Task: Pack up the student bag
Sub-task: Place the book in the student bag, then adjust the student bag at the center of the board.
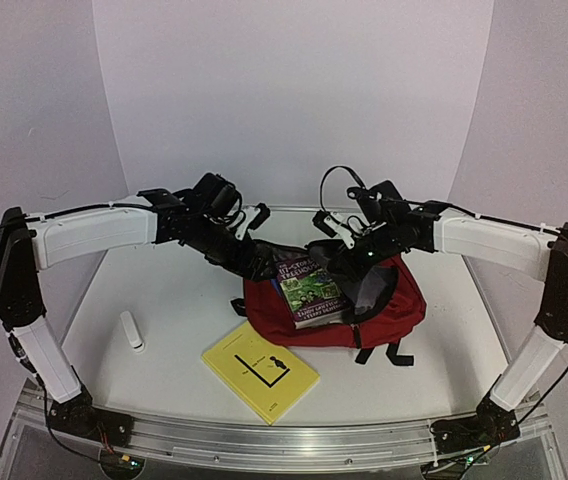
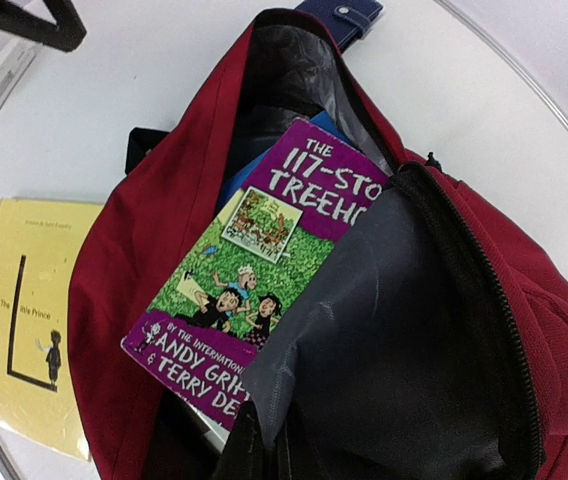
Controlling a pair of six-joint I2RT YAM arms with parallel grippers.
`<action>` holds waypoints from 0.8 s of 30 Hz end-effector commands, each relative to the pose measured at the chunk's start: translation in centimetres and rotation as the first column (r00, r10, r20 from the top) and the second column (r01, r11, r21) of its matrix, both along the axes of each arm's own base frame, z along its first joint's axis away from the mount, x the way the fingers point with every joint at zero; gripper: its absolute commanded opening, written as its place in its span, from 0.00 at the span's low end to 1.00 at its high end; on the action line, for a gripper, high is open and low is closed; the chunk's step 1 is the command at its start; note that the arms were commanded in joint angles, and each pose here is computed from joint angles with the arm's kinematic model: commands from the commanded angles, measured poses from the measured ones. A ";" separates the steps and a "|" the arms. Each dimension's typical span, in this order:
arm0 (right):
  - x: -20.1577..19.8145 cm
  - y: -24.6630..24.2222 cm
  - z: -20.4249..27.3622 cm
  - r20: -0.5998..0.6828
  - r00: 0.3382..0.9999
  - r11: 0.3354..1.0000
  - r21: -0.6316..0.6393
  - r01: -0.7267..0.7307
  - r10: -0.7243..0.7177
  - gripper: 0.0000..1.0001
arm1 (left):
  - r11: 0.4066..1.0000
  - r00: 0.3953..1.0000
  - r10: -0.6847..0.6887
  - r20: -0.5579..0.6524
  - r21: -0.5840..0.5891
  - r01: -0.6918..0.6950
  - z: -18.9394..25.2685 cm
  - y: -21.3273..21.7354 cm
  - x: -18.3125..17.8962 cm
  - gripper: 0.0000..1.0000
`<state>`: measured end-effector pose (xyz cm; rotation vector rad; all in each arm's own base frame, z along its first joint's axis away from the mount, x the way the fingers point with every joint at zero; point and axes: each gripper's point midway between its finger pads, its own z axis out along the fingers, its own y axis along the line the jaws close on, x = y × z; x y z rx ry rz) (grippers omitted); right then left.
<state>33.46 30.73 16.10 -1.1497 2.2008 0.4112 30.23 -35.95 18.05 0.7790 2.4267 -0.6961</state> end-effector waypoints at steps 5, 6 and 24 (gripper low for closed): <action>-2.1 -0.5 1.5 -0.058 0.994 0.994 0.063 -0.092 0.096 0.04 | 0.880 0.841 -0.474 0.262 0.108 0.462 0.0 -0.9 -2.7 1.00; -2.2 -0.5 1.3 -0.080 0.992 0.993 0.077 -0.087 0.093 0.04 | 0.859 0.814 -0.510 0.278 0.130 0.494 -0.1 -1.1 -2.7 0.99; -3.3 -0.4 -0.1 -0.271 0.957 0.977 0.206 -0.048 0.105 0.05 | 0.588 0.582 -0.801 0.138 0.366 0.721 -7.0 -3.7 -0.1 0.94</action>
